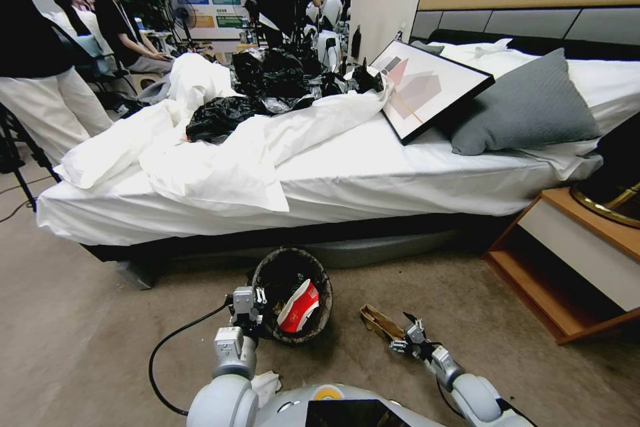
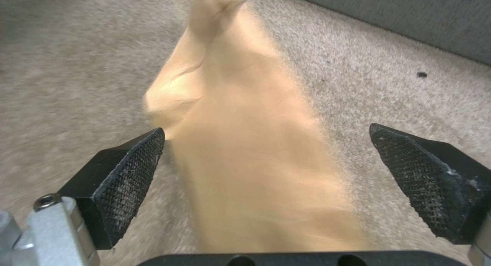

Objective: Pick up the trash bin, then pick up the garbage from the floor and place it into the trash bin.

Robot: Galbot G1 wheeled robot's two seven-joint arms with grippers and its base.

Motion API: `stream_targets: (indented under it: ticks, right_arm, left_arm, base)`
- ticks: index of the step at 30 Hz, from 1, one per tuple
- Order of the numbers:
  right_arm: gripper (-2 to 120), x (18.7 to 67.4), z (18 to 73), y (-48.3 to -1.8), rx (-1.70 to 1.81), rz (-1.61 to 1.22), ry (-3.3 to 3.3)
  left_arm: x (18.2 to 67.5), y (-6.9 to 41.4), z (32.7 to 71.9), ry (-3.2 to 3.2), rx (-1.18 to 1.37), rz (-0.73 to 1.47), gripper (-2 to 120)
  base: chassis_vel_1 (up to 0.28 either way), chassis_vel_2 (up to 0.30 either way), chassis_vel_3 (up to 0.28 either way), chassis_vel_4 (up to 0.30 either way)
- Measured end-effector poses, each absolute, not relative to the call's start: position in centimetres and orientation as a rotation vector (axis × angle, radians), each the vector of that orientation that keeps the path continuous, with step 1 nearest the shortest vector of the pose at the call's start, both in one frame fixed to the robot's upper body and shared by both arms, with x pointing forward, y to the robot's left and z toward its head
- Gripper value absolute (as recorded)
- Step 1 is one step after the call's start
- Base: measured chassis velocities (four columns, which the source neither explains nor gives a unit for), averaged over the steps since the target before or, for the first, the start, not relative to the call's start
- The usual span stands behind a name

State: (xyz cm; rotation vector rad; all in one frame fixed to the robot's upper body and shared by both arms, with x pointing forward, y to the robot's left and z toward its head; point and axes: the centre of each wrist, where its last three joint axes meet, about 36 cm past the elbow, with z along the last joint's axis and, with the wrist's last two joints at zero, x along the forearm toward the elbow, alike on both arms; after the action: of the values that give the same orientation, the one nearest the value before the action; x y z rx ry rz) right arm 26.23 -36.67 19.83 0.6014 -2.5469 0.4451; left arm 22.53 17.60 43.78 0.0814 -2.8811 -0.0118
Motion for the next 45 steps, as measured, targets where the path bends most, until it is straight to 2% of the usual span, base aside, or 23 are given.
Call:
stream_targets:
  ticks: [5, 8, 9, 11, 12, 15, 16, 19, 20, 22, 23, 26, 29, 45]
  right_arm:
    - [88, 26.4, 19.5, -36.4, 0.61, 0.43, -2.56]
    - [70, 26.5, 19.3, -36.0, 0.613, 0.418, -2.57]
    - [70, 26.5, 19.3, -36.0, 0.613, 0.418, -2.57]
    - [60, 26.4, 19.2, -35.9, 0.607, 0.415, -2.575]
    - [60, 26.4, 19.2, -35.9, 0.607, 0.415, -2.575]
    - [47, 26.3, 19.1, -35.6, 0.601, 0.406, -2.581]
    - [47, 26.3, 19.1, -35.6, 0.601, 0.406, -2.581]
    - [30, 26.2, 19.1, -35.5, 0.599, 0.4, -2.589]
    - [30, 26.2, 19.1, -35.5, 0.599, 0.4, -2.589]
    - [21, 26.2, 19.1, -35.5, 0.598, 0.399, -2.593]
    - [21, 26.2, 19.1, -35.5, 0.598, 0.399, -2.593]
    - [6, 26.2, 19.1, -35.5, 0.6, 0.4, -2.601]
    - [0, 26.2, 19.2, -35.5, 0.602, 0.401, -2.606]
    - [0, 26.9, 20.3, -34.7, 0.611, 0.407, -2.718]
  left_arm:
    - [22.5, 17.6, 43.8, -2.881, 0.083, -0.013, 6]
    - [22.5, 17.6, 43.8, -2.881, 0.084, -0.012, 6]
    - [22.5, 17.6, 43.8, -2.881, 0.084, -0.012, 6]
    - [22.5, 17.6, 43.8, -2.88, 0.083, -0.013, 6]
    - [22.5, 17.6, 43.8, -2.88, 0.083, -0.013, 6]
    - [22.5, 17.5, 43.7, -2.88, 0.082, -0.014, 6]
    - [22.5, 17.5, 43.7, -2.88, 0.082, -0.014, 6]
    - [22.5, 17.5, 43.7, -2.879, 0.082, -0.014, 6]
    - [22.5, 17.5, 43.7, -2.879, 0.082, -0.014, 6]
    - [22.5, 17.5, 43.7, -2.879, 0.081, -0.014, 6]
    - [22.5, 17.5, 43.7, -2.879, 0.081, -0.014, 6]
    - [22.5, 17.5, 43.8, -2.879, 0.081, -0.014, 6]
    - [22.5, 17.6, 43.8, -2.88, 0.082, -0.014, 6]
    - [22.5, 17.5, 43.8, -2.878, 0.077, -0.011, 6]
  base:
    - [0.0, 0.0, 0.0, 0.0]
    - [0.0, 0.0, 0.0, 0.0]
    - [0.0, 0.0, 0.0, 0.0]
    - [0.0, 0.0, 0.0, 0.0]
    - [0.0, 0.0, 0.0, 0.0]
    - [0.0, 0.0, 0.0, 0.0]
    - [0.0, 0.0, 0.0, 0.0]
    - [0.0, 0.0, 0.0, 0.0]
    - [0.0, 0.0, 0.0, 0.0]
    - [0.0, 0.0, 0.0, 0.0]
    - [0.0, 0.0, 0.0, 0.0]
    - [0.0, 0.0, 0.0, 0.0]
    - [0.0, 0.0, 0.0, 0.0]
    - [0.0, 0.0, 0.0, 0.0]
